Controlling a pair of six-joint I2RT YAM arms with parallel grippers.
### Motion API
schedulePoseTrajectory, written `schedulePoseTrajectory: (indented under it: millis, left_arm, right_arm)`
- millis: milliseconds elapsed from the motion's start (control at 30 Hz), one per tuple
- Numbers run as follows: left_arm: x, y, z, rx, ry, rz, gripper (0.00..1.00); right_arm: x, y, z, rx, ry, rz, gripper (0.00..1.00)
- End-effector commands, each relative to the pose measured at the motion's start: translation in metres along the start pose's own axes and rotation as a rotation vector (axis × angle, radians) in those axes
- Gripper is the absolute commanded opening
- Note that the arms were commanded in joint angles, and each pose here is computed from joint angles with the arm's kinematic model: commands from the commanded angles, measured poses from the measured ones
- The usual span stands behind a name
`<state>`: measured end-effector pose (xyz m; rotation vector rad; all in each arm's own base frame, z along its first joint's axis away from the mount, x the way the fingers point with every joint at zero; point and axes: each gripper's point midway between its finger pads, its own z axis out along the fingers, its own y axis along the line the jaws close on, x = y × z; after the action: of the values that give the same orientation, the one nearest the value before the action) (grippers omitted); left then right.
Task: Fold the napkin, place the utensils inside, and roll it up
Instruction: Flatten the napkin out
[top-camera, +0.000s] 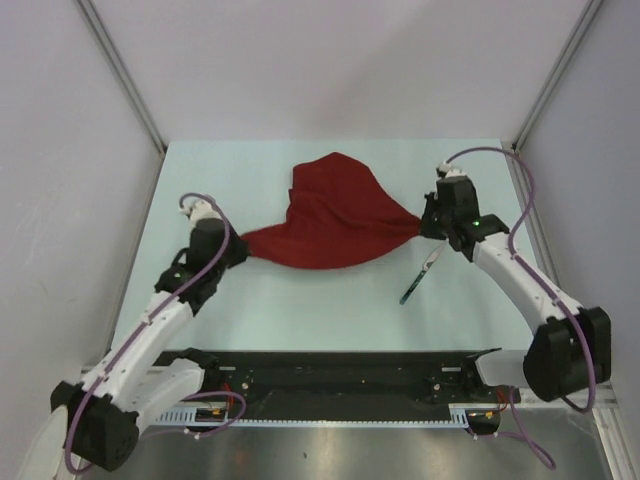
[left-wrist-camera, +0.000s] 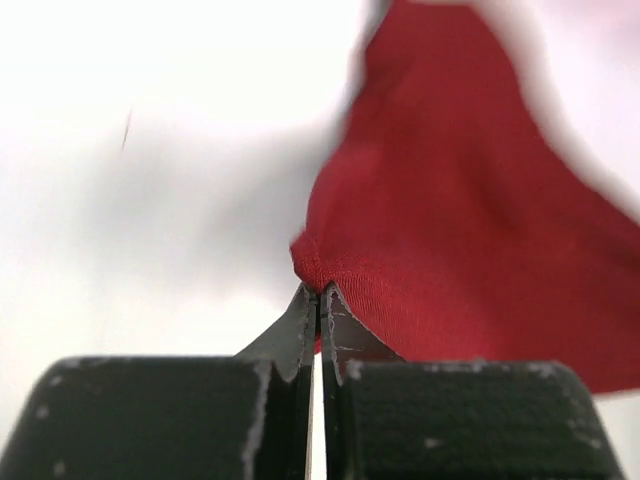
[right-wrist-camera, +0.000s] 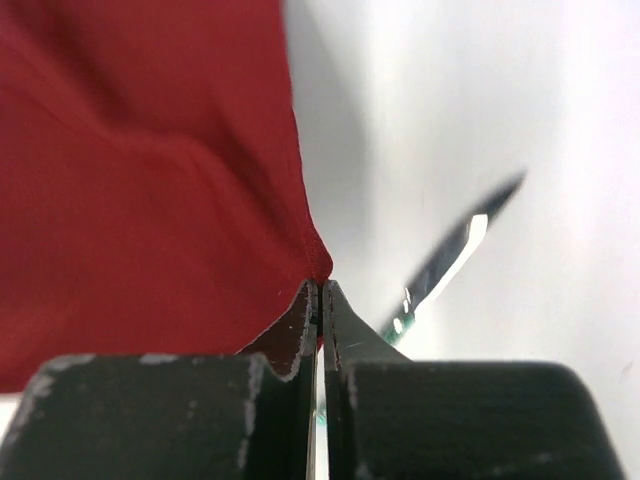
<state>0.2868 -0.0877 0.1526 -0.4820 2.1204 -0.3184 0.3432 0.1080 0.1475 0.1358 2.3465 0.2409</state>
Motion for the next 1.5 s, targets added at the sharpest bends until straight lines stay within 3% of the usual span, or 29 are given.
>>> schedulePoseTrajectory:
  millis: [0,167,367,567,700,800,967,1167,1200,1233,1267,1300,1333,1367,1400,1433,1467]
  left_arm:
    - [-0.11,-0.035,-0.056,0.084,-0.265,0.017,0.0]
    - [-0.205,-0.061,-0.138,0.174,-0.507,-0.003,0.0]
    - [-0.275,-0.072,-0.254,0.245,-0.764,0.001,0.0]
    - [-0.298,-0.065,-0.34,0.277,-0.913,0.011,0.0]
    - [-0.298,-0.068,-0.344,0.294,-0.904,0.017,0.0]
    - [-0.295,-0.068,-0.306,0.239,-0.853,0.024,0.0]
    - [-0.274,-0.07,-0.184,0.132,-0.691,0.065,0.0]
    - [-0.249,-0.048,-0.032,0.06,-0.455,0.071,0.0]
    - [-0.229,-0.045,0.022,0.064,-0.327,0.071,0.0]
    - [-0.237,-0.044,0.039,0.075,-0.311,0.063,0.0]
    - [-0.23,-0.04,0.068,0.073,-0.249,0.053,0.0]
    - [-0.226,-0.041,0.09,0.081,-0.202,0.026,0.06]
    - [-0.214,-0.043,0.135,0.106,-0.118,0.01,0.29]
    - [-0.214,-0.042,0.153,0.118,-0.099,-0.009,0.44]
    - [-0.218,-0.037,0.168,0.12,-0.086,-0.047,0.62]
    - [-0.215,-0.033,0.192,0.104,-0.047,-0.061,0.75]
    - [-0.216,-0.031,0.197,0.092,-0.038,-0.065,0.77]
  right_arm:
    - [-0.098,0.026,-0.088,-0.06,-0.326,-0.046,0.0]
    - [-0.164,0.052,-0.195,-0.087,-0.616,-0.094,0.0]
    - [-0.202,0.067,-0.331,-0.216,-0.912,-0.072,0.0]
    - [-0.214,0.075,-0.403,-0.363,-1.031,-0.067,0.0]
    - [-0.22,0.089,-0.409,-0.425,-1.047,-0.061,0.0]
    - [-0.223,0.102,-0.371,-0.369,-1.0,-0.07,0.0]
    - [-0.228,0.104,-0.261,-0.247,-0.852,-0.07,0.0]
    - [-0.236,0.084,-0.082,-0.192,-0.635,-0.05,0.0]
    - [-0.241,0.081,-0.06,-0.189,-0.62,-0.046,0.0]
    - [-0.227,0.082,0.005,-0.192,-0.521,-0.059,0.0]
    - [-0.231,0.072,0.032,-0.178,-0.495,-0.05,0.0]
    - [-0.25,0.083,0.041,-0.237,-0.504,-0.052,0.0]
    - [-0.226,0.075,0.113,-0.223,-0.386,-0.043,0.04]
    - [-0.229,0.066,0.134,-0.237,-0.356,-0.023,0.18]
    - [-0.255,0.086,0.135,-0.347,-0.377,-0.015,0.35]
    - [-0.246,0.085,0.152,-0.367,-0.311,0.01,0.57]
    - [-0.228,0.076,0.186,-0.37,-0.24,0.033,0.61]
